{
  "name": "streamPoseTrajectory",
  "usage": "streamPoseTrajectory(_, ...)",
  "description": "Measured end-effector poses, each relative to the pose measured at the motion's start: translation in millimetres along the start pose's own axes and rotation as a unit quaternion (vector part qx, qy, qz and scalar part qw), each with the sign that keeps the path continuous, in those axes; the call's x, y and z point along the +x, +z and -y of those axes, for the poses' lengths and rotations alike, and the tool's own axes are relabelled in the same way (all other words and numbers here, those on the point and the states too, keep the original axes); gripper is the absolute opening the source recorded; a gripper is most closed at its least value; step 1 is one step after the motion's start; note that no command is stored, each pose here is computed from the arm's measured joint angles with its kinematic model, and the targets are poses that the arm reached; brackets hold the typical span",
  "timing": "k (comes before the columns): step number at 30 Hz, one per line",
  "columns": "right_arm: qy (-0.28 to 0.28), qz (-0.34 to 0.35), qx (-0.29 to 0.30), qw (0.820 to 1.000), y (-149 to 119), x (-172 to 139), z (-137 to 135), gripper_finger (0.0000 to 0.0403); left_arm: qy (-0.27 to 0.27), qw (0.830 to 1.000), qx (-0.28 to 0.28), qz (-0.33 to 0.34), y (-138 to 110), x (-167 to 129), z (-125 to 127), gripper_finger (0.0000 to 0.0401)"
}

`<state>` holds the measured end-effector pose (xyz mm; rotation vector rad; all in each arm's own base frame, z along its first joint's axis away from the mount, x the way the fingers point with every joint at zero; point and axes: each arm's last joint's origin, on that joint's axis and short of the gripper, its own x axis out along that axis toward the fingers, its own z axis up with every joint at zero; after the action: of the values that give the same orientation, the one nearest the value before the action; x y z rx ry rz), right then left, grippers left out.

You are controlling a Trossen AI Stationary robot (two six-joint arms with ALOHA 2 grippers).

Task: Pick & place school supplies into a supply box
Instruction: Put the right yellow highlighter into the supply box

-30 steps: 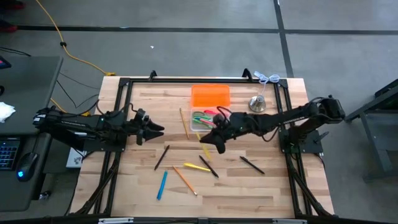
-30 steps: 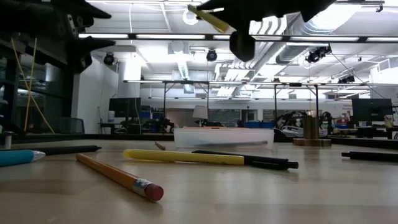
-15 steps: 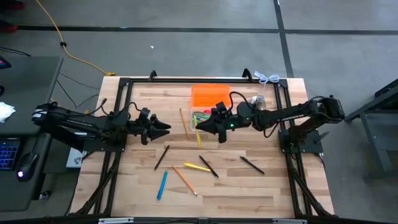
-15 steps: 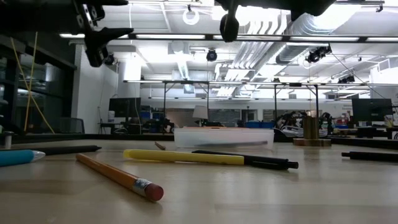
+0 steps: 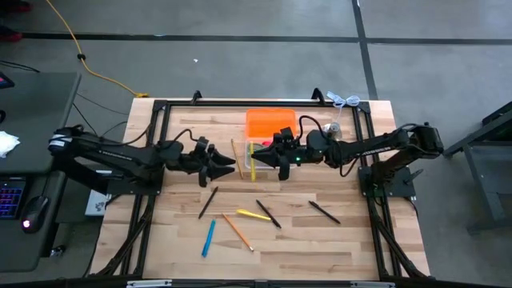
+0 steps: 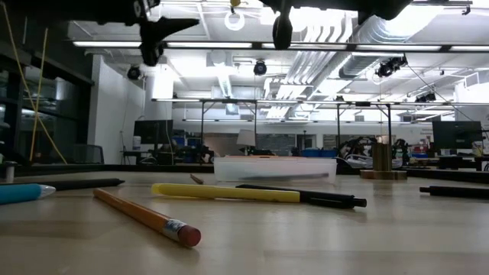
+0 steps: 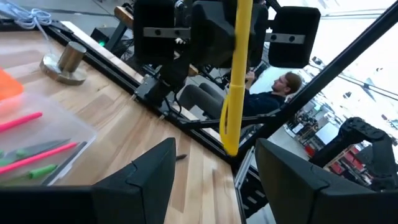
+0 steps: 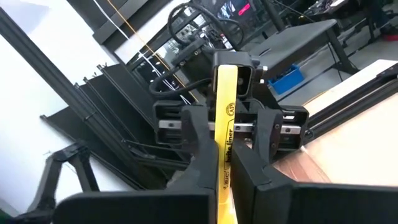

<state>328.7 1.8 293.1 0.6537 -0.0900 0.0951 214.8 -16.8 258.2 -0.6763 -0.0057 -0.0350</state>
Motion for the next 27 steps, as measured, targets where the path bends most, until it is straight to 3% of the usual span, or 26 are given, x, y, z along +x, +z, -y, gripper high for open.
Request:
streamPoseTrajectory(12,0.007,0.0,-0.01,1.0,0,0,-1,0.0002,0.003,1.0,0.022,-0.013,10,37,11,0.025)
streamPoseTrajectory(27,0.014,-0.009,-0.01,1.0,-2,0,-3,0.0005,0.024,0.999,0.023,-0.006,11,54,11,0.025)
